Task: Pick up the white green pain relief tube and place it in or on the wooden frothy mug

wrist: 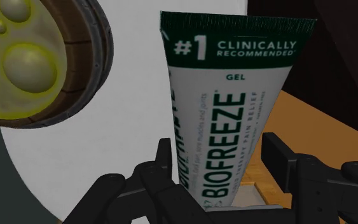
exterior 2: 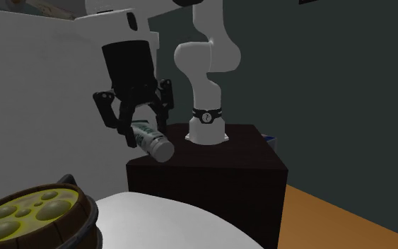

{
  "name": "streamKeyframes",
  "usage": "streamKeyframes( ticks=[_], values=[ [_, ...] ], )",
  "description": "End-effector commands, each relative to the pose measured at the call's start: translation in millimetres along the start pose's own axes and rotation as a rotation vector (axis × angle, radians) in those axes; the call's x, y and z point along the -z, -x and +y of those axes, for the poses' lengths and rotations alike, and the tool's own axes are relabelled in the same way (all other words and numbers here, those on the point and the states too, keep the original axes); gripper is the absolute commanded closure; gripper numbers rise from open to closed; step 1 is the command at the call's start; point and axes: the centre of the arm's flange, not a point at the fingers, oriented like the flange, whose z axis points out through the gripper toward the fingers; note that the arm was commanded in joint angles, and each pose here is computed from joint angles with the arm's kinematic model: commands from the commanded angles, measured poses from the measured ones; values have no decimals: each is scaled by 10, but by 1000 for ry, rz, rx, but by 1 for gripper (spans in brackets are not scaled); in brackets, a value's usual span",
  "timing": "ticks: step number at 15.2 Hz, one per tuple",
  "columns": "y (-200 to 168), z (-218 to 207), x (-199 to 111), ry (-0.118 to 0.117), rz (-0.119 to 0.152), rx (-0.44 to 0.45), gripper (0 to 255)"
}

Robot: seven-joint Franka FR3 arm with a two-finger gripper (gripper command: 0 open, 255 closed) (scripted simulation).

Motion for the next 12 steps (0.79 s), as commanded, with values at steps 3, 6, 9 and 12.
streamKeyframes(
  ticks=[3,6,9,12],
  values=[
    [200,397,98,0,0,1,255],
    [374,746,168,0,0,1,255],
    [549,1095,238,0,0,1,255],
    [723,1443,307,0,0,1,255]
  ],
)
